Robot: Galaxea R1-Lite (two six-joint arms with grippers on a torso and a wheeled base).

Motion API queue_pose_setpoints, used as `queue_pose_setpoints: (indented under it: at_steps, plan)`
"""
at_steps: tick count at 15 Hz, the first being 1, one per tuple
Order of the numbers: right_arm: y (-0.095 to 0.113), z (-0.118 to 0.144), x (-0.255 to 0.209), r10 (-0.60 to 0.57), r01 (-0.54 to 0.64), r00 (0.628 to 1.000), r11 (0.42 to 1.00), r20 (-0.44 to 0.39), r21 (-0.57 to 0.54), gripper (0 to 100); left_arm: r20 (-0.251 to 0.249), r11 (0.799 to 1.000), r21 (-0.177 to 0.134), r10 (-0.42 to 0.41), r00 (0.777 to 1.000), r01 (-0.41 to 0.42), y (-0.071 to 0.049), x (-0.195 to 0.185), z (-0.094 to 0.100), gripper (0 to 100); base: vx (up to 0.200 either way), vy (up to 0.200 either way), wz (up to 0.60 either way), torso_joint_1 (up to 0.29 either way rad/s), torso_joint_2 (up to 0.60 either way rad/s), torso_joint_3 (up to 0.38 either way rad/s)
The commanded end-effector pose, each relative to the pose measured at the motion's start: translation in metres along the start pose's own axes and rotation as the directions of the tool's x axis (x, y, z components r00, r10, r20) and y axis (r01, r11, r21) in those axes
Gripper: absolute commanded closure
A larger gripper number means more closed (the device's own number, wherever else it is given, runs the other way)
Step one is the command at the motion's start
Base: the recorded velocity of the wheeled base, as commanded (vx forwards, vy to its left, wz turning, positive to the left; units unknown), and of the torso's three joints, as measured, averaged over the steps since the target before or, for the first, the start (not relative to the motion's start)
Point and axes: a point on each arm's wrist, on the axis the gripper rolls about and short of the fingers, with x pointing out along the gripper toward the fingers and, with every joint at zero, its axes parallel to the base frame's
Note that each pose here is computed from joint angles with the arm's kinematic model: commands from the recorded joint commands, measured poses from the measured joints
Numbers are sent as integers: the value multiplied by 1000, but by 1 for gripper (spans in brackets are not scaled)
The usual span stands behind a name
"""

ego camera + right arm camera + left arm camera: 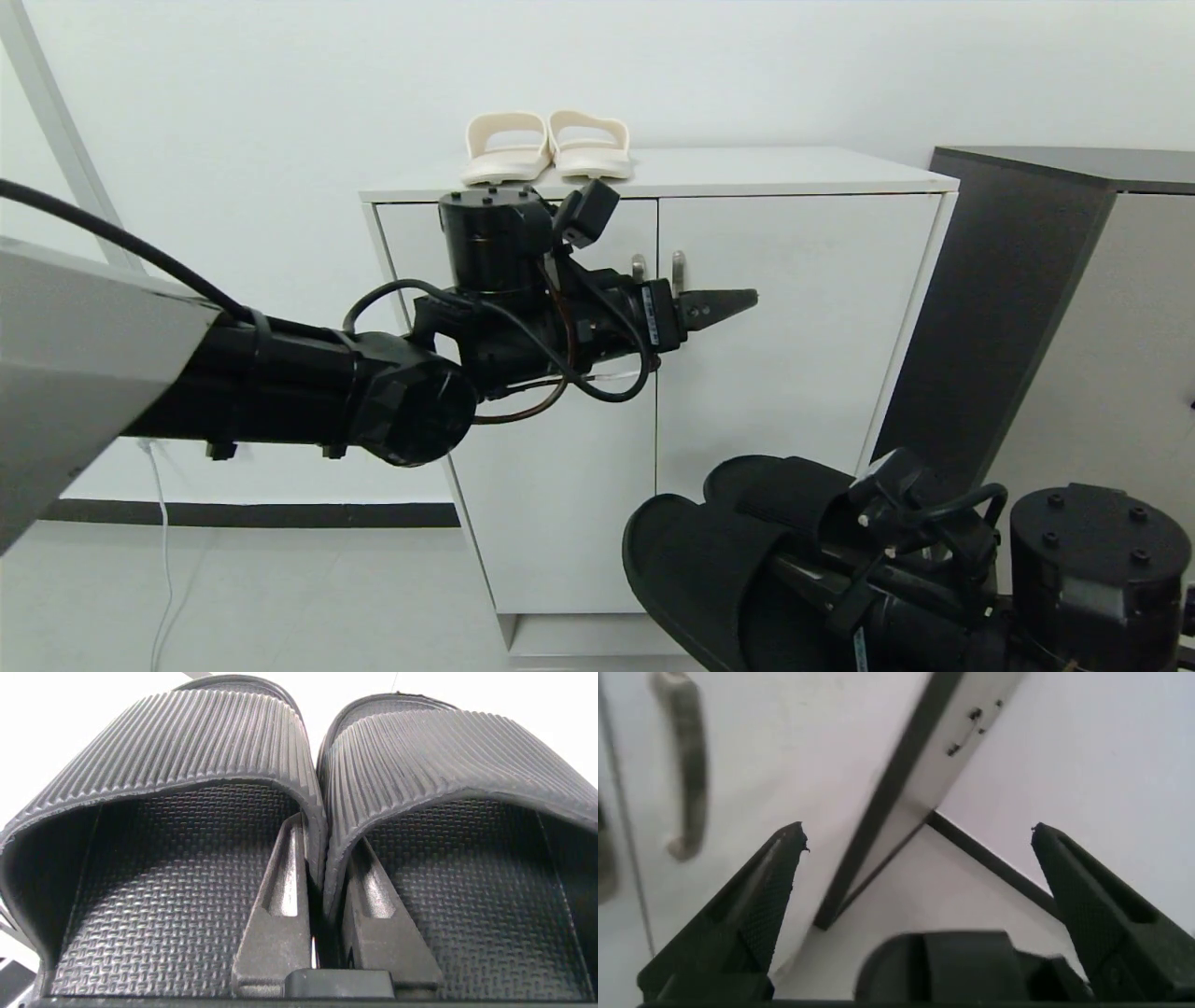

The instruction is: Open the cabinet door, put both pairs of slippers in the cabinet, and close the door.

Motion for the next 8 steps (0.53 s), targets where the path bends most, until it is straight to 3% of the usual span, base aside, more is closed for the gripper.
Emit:
queue_pose_setpoints:
  at_steps: [1,8]
  plan:
    - [0,0,0,-1,1,1000,1000,-2,0,100,-2,999,-10,48,999,-48,7,10,-1,0,0,0,0,0,0,0]
    - [0,0,0,-2,2,1000,1000,-2,0,100,4,988,-24,155,988,-155,22,21,12,0,0,0,0,0,0,0]
